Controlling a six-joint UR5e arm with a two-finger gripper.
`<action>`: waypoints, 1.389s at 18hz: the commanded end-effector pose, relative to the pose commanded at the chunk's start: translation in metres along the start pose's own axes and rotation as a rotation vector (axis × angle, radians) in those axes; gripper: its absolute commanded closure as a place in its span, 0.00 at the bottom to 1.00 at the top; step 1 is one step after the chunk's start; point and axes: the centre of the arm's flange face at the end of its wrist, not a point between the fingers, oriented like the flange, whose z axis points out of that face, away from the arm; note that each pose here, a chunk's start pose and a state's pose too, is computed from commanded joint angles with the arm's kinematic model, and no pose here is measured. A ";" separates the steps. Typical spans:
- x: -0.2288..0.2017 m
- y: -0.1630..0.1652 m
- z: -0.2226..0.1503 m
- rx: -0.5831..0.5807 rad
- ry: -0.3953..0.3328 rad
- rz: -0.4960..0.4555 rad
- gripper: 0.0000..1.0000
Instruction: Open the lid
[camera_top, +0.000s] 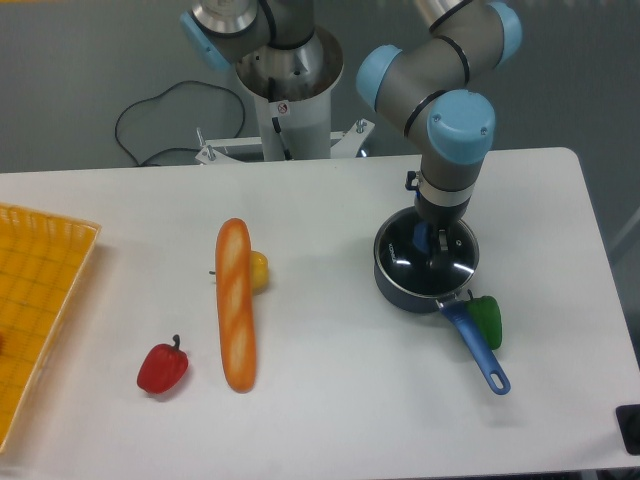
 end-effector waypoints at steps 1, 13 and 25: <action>0.000 0.000 0.000 -0.001 0.001 0.000 0.22; -0.001 -0.001 0.002 0.002 0.008 -0.007 0.41; -0.009 0.001 -0.030 0.028 0.046 -0.023 0.41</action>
